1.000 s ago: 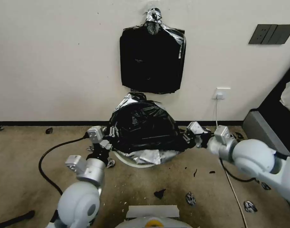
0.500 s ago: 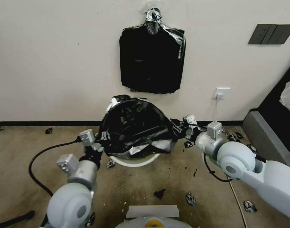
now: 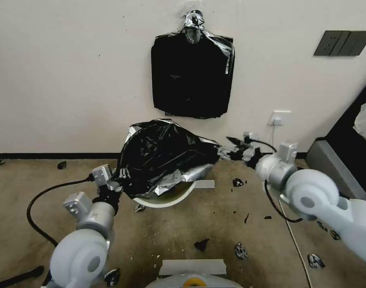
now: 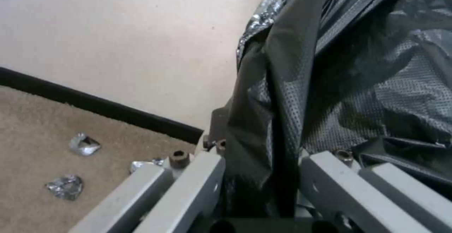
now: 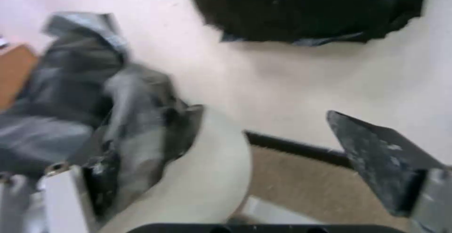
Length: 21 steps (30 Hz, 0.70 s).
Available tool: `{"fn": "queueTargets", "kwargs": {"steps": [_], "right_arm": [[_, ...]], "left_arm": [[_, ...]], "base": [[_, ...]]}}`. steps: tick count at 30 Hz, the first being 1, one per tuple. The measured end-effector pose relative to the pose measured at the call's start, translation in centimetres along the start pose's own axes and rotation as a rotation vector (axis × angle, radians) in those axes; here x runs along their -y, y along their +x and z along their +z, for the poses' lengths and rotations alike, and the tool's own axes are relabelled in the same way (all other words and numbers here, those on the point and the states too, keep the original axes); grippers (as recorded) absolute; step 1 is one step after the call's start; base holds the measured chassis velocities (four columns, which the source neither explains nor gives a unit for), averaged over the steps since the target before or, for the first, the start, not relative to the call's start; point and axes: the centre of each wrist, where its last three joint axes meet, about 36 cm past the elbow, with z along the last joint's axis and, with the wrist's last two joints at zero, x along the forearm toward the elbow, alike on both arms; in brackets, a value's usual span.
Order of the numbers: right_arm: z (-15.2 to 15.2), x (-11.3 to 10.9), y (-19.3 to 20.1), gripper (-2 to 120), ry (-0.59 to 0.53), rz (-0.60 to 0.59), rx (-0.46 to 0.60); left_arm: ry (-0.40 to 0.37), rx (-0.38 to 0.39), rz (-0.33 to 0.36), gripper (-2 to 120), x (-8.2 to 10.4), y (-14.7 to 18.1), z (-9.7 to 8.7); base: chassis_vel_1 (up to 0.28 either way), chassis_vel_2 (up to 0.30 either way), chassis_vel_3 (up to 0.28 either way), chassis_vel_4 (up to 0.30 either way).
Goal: Place a trash bag onto the trash bin.
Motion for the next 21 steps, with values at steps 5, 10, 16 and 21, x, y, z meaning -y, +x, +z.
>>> {"fn": "queueTargets", "kwargs": {"steps": [5, 10, 16, 21], "right_arm": [[0.0, -0.2, 1.2, 100, 0.104, -0.102, -0.022], [0.4, -1.1, 1.4, 100, 0.236, -0.124, 0.019], [2.7, -3.2, 2.4, 100, 0.500, -0.205, 0.124], [5.5, -4.4, 2.9, 100, 0.660, -0.342, 0.180]], "left_arm": [[-0.002, -0.001, 0.005, 3, 0.1, 0.2, -0.2], [0.000, -0.002, 0.002, 3, 0.3, 0.3, -0.3], [0.029, -0.022, -0.012, 3, 0.4, 0.4, -1.0], [0.029, -0.045, -0.010, 3, 0.6, 0.5, -1.3]], "base": [[0.000, 0.000, 0.000, 0.000], [0.000, 0.000, 0.000, 0.000], [0.000, 0.000, 0.000, 0.000], [0.000, 0.000, 0.000, 0.000]]}}
